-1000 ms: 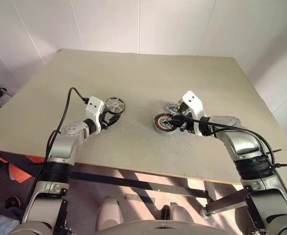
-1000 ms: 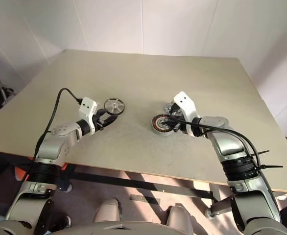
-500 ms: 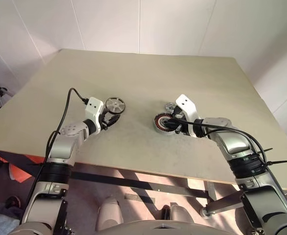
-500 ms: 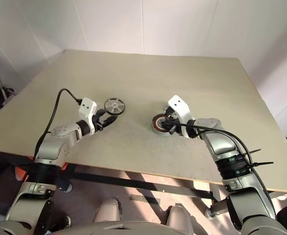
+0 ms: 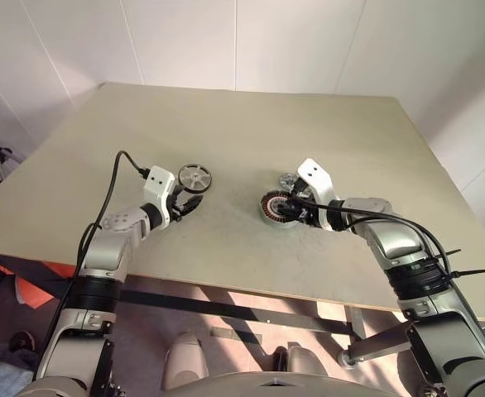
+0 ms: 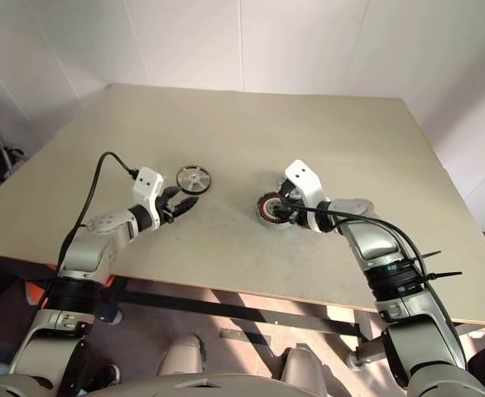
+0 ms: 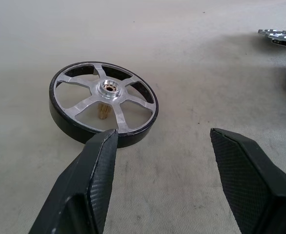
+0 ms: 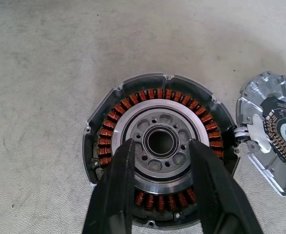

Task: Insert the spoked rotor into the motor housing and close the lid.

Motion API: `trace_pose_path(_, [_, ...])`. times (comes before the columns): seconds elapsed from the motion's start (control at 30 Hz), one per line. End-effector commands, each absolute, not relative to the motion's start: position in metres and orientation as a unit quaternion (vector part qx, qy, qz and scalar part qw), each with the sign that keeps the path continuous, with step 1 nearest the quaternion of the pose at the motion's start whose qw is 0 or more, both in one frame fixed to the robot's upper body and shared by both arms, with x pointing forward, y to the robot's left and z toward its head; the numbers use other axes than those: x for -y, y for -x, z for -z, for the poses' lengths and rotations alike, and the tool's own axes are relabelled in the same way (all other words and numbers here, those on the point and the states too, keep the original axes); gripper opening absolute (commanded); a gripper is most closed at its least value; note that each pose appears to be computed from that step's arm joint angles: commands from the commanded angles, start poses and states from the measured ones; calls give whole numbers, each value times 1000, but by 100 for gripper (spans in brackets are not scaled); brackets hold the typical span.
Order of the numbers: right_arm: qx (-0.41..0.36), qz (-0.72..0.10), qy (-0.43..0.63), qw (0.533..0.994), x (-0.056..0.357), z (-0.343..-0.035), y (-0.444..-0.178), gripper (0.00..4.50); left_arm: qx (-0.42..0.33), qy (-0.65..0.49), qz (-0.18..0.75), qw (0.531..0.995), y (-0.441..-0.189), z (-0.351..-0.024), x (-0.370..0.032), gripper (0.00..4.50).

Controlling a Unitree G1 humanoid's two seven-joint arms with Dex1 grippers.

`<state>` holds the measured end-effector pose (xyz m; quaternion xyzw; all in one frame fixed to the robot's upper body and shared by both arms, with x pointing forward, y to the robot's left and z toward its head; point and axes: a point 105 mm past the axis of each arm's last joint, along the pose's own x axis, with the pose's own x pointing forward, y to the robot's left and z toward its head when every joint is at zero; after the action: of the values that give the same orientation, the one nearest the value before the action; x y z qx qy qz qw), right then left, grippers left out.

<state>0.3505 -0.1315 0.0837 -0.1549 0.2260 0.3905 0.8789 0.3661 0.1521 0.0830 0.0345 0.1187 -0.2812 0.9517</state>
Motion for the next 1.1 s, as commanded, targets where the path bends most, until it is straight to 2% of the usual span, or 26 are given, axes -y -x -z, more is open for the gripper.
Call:
trace_pose_path(0.03, [-168, -402, 168, 884, 124, -115, -352, 268, -90, -43, 280, 955, -369, -99, -152, 320])
trace_pose_path(0.3, [-157, -401, 166, 887, 124, -123, -355, 268, -91, -42, 280, 955, -370, -98, -152, 320])
trace_pose_path(0.4, [-132, -403, 160, 891, 121, -135, -355, 268, -91, -33, 270, 958, -371, -98, -155, 320])
trace_pose_path(0.5, [-95, -415, 146, 893, 118, -154, -353, 268, -79, 21, 197, 977, -385, -107, -175, 320])
trace_pose_path(0.6, [-90, -398, 142, 902, 123, -158, -358, 268, -84, 72, 144, 983, -394, -108, -191, 320])
trace_pose_path(0.77, [-91, -394, 140, 904, 124, -157, -357, 268, -90, 83, 147, 982, -393, -104, -187, 320])
trace_pose_path(1.1, [-79, -394, 129, 907, 122, -167, -352, 268, -116, 186, 131, 967, -404, -94, -177, 320])
